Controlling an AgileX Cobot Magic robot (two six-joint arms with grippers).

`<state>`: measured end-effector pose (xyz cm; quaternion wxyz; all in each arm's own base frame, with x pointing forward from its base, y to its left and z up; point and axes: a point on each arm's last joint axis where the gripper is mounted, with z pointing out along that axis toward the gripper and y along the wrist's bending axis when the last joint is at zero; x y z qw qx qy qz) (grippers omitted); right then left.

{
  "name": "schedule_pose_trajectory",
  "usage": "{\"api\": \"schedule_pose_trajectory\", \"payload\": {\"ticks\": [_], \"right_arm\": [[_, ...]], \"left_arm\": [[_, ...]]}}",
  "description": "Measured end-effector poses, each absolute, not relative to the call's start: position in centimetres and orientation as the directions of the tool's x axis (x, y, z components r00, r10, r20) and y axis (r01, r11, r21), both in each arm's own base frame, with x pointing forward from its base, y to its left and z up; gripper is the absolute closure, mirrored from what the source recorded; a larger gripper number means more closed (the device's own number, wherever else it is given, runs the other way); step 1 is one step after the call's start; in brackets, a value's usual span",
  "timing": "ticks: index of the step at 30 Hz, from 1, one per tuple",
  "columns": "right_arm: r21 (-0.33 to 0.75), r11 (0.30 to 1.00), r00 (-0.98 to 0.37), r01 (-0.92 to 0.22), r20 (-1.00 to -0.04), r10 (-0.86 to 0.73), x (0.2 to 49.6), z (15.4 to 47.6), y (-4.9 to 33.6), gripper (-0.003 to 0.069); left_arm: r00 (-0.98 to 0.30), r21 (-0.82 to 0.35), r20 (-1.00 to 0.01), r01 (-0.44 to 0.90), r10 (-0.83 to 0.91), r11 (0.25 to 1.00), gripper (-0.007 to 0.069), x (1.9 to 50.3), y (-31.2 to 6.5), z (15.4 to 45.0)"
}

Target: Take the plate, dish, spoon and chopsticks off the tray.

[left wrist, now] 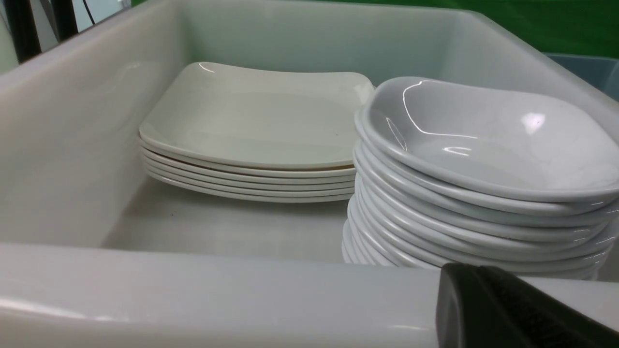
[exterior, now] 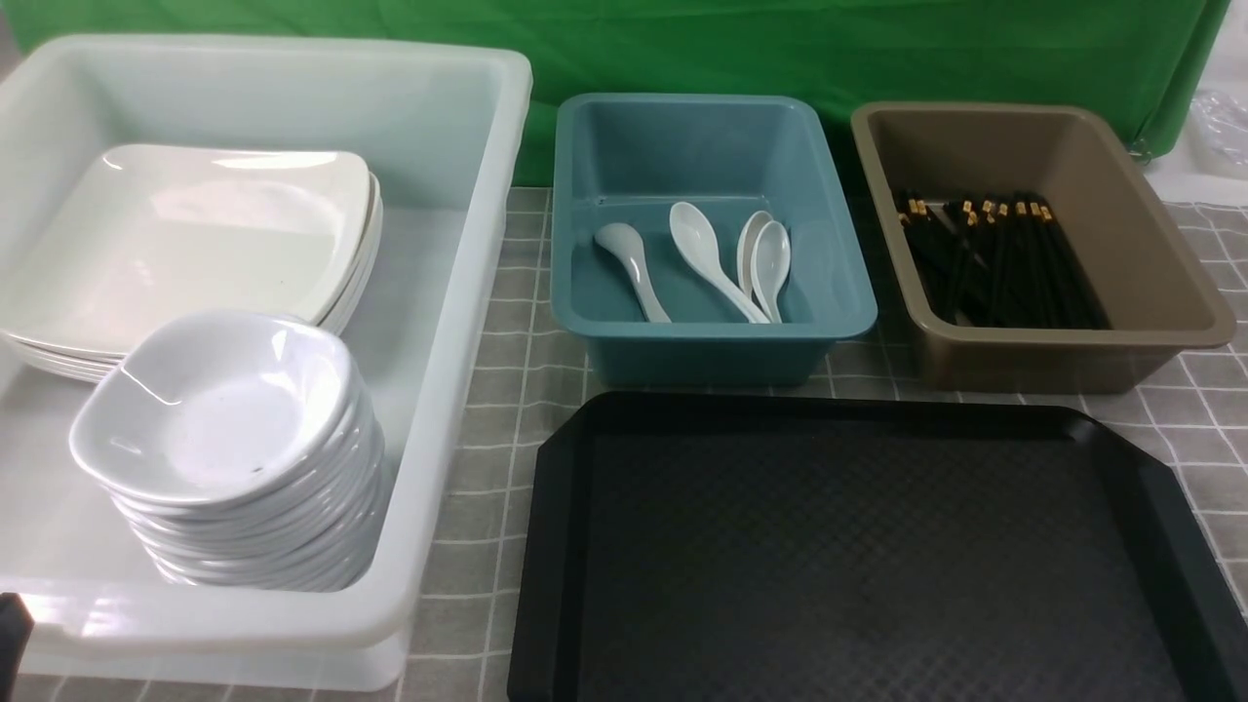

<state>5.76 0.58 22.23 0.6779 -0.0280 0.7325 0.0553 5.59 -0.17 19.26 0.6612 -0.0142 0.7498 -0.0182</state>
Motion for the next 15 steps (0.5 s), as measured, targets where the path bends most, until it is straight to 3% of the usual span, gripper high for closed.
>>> {"api": "schedule_pose_trajectory", "payload": {"ticks": [6,15], "right_arm": [[0.038,0.999,-0.299,0.034,-0.953,0.046,5.3,17.6,-0.4,0.0419],[-0.023,0.998,-0.314,0.065,-0.949,-0.001,5.2,17.5,-0.6,0.0419]], "left_arm": [[-0.126,-0.046,-0.991,0.003,-0.045,0.999,0.0607,5.6,-0.2,19.2],[-0.125,-0.046,-0.991,0.003,-0.045,0.999,0.0604,5.6,-0.2,19.2]]}}
